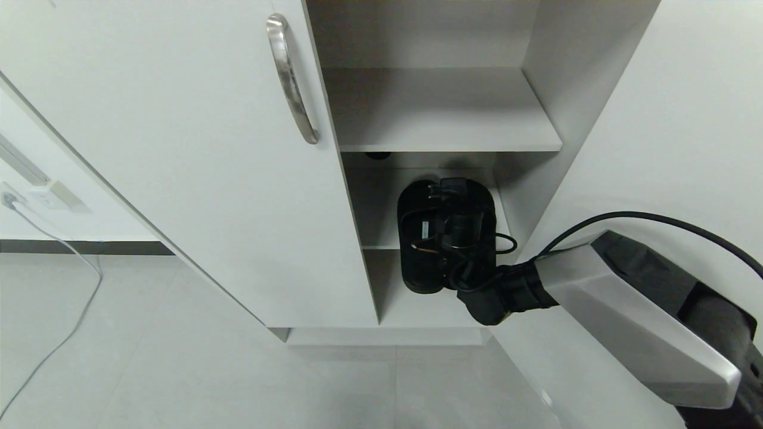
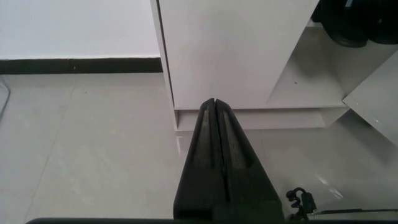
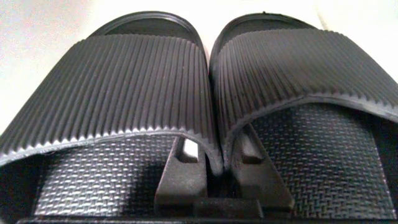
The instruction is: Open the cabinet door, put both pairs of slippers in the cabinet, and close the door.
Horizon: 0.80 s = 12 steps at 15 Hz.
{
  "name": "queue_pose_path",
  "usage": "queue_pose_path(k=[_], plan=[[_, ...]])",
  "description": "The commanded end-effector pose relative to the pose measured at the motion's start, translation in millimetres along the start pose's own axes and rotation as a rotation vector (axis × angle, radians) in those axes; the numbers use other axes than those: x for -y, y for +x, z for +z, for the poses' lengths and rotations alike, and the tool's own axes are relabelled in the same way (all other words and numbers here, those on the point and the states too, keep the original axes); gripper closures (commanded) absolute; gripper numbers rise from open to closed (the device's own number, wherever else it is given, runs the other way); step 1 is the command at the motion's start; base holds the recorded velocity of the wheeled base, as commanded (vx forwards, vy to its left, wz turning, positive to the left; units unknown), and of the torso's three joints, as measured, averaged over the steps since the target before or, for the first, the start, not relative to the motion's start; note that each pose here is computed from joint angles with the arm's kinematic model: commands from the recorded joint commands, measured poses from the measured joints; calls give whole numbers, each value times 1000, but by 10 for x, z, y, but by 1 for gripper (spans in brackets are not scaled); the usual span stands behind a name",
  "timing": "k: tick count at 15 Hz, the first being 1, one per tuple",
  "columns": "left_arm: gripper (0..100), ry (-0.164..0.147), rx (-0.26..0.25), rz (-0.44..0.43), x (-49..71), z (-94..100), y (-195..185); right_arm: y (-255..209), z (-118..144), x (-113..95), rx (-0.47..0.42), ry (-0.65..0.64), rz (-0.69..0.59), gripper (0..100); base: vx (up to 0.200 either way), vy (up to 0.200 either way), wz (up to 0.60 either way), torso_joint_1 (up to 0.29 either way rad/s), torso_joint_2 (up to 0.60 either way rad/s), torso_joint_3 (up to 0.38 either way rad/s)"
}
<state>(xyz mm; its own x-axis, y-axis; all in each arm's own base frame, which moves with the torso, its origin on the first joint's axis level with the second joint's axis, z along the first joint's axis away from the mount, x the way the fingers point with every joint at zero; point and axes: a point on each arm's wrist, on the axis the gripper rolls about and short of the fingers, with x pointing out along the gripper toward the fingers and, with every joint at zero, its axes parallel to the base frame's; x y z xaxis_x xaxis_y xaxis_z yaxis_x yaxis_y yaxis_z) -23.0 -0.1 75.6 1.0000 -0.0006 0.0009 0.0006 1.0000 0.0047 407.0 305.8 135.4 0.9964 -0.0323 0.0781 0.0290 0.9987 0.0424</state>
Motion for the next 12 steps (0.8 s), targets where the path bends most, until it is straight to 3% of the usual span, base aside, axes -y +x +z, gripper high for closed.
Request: queue_pose_path(k=[1,5,12], plan=[[100,0,-1,1,0,1,1,154,-2,-18,11,9,-16,100,0,0,0,0,0,0],[100,0,-2,4,-1,-3,2,241,137,28,35,24,-32,100,0,0,0,0,0,0],[100,0,-1,4,-1,1,1,383,83,95,26,12,-32,100,0,0,0,0,0,0]])
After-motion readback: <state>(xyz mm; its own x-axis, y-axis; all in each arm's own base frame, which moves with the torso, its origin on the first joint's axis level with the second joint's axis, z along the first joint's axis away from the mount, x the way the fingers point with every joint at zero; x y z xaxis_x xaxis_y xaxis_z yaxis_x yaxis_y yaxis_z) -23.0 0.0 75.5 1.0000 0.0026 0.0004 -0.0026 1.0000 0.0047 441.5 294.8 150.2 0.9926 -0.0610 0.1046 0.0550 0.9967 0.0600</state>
